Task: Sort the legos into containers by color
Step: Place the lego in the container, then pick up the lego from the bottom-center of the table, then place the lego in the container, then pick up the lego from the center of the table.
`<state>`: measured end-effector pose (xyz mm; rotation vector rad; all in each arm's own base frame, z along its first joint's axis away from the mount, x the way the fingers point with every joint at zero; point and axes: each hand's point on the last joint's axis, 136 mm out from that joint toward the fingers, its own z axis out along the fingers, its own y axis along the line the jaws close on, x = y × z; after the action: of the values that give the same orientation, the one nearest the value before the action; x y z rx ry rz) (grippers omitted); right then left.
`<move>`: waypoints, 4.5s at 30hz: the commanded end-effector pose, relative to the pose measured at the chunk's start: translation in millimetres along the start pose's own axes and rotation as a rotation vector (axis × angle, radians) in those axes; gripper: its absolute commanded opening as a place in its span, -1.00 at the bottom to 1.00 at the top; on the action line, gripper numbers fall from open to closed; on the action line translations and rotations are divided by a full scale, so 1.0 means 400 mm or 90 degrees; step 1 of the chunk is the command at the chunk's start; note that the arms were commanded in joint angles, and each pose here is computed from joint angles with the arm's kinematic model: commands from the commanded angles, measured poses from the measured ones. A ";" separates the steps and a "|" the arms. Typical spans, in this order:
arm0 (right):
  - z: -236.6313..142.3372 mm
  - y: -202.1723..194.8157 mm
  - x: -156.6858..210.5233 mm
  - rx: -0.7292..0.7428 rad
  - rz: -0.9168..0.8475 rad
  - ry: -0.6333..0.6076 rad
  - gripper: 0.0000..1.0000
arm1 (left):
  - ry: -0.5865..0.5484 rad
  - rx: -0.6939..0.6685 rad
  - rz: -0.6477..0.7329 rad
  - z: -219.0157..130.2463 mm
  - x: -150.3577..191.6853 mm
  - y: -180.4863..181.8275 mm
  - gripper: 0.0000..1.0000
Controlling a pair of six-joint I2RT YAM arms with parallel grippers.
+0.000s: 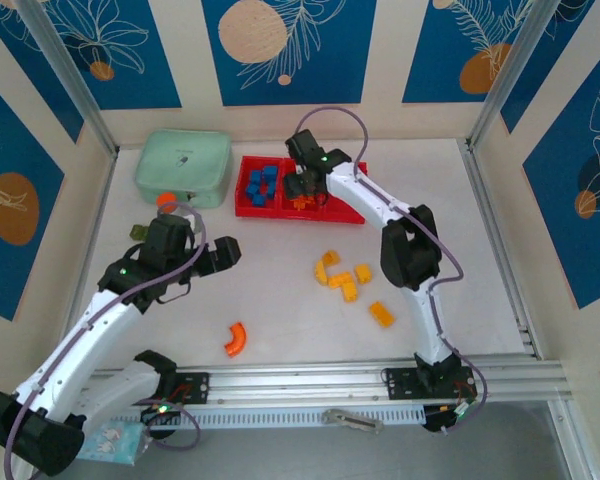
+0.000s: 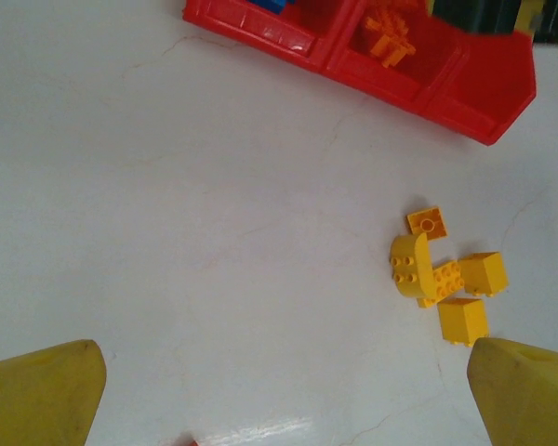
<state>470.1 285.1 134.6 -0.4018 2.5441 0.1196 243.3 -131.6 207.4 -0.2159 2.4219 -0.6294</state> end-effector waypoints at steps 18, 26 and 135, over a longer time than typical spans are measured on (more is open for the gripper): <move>-0.187 0.383 0.447 -0.108 0.015 0.195 0.68 | -0.015 -0.051 -0.037 -0.138 0.112 0.116 0.99; -0.189 0.467 0.594 -0.074 0.085 0.284 0.68 | -0.026 -0.071 -0.063 -0.182 0.143 0.152 0.99; -0.181 -0.163 0.498 -0.030 0.254 0.172 0.63 | 0.038 0.085 0.018 0.050 0.126 -0.079 0.99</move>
<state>302.3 156.1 84.4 0.0463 2.8721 0.2116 208.4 -174.2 177.3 -0.0969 2.4782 -0.7768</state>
